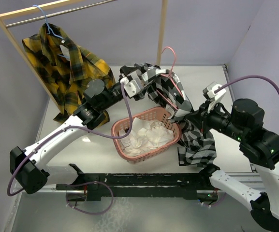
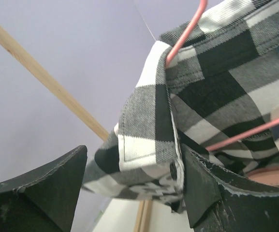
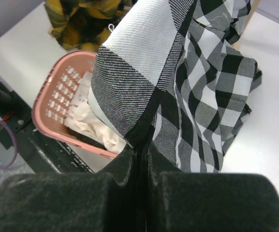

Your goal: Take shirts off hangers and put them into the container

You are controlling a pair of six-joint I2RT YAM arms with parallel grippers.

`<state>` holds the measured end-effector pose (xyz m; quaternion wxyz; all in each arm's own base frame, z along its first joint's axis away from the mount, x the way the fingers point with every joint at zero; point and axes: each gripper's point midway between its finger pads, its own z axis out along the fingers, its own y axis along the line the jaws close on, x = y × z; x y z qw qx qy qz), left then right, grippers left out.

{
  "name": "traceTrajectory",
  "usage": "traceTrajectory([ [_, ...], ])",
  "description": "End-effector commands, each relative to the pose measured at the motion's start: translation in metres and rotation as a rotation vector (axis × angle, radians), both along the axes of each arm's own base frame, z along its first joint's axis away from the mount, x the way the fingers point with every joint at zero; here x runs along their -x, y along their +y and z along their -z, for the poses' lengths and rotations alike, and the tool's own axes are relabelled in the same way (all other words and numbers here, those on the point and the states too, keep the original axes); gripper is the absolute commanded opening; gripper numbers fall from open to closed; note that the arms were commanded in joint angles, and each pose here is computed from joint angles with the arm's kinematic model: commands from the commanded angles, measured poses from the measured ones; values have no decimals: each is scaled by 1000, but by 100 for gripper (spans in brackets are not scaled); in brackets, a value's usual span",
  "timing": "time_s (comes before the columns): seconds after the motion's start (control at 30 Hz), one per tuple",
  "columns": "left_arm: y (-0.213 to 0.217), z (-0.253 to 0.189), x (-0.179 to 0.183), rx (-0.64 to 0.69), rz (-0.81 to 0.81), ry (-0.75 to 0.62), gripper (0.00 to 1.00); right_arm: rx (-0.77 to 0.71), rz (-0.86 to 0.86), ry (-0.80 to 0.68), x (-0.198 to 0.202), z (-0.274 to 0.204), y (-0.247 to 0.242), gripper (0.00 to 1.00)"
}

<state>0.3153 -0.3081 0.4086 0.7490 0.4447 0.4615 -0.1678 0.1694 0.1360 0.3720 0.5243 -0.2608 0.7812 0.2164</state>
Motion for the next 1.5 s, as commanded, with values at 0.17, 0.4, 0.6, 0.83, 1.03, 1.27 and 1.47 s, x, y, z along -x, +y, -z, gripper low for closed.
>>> traceTrajectory([
  [0.17,-10,-34,3,56,34,-149,75,-140,-189,-64,29,-34,24,0],
  [0.4,-28,-32,3,49,81,-143,48,-138,-196,-42,29,-27,26,0],
  [0.6,-28,-26,-12,17,16,-124,0,-108,-106,-40,18,-22,15,0],
  [0.83,-16,-25,-47,1,-208,-155,0,-20,240,-45,-22,-21,-30,52],
  [1.03,-17,-18,-71,-105,-474,-260,0,-54,458,-235,-36,-74,-70,82],
  [1.27,-13,-36,-74,-127,-637,-224,0,-60,581,-278,-43,-88,-89,79],
  [1.47,0,-64,-65,-83,-685,-203,0,-4,628,-223,-58,-61,-89,78],
])
